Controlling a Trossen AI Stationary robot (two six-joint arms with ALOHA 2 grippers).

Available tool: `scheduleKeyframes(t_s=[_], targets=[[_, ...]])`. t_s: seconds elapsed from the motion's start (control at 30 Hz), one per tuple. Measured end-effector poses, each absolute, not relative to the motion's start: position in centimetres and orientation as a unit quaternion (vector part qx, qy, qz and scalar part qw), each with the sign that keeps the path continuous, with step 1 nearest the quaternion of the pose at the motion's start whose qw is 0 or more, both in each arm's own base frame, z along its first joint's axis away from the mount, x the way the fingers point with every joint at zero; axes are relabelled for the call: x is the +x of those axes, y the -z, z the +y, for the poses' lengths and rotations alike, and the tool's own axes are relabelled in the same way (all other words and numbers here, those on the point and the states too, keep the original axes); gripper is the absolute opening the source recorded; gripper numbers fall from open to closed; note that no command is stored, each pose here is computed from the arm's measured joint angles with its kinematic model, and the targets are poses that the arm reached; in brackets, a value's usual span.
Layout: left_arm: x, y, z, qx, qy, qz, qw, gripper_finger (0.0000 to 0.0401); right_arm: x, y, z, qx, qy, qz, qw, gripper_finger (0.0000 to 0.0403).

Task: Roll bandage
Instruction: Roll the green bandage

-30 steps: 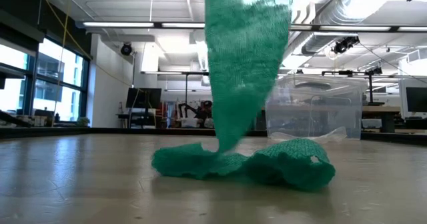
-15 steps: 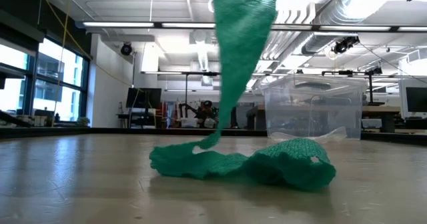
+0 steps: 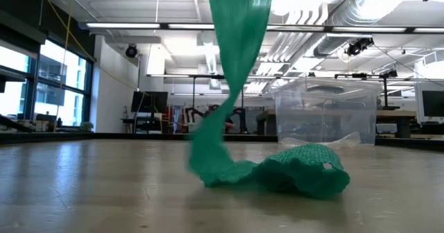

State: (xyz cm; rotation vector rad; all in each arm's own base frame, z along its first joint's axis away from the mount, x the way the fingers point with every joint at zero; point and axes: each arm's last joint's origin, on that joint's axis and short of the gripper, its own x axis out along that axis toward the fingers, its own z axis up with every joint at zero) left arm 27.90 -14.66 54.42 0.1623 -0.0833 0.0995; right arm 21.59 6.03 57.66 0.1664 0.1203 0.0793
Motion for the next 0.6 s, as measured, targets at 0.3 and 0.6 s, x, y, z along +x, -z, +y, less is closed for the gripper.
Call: scheduleKeyframes(t_s=[0.3,0.6], targets=[[26.1,-57.0,-12.9,0.064,-0.073,-0.115,0.989,0.0005,24.7,-56.2,9.9,0.061,-0.045,0.07,0.995,0.0195],[26.2,-57.0,-12.7,0.062,-0.064,-0.118,0.989,0.0006,29.3,-54.9,10.3,0.061,0.022,0.047,0.997,0.0194]])
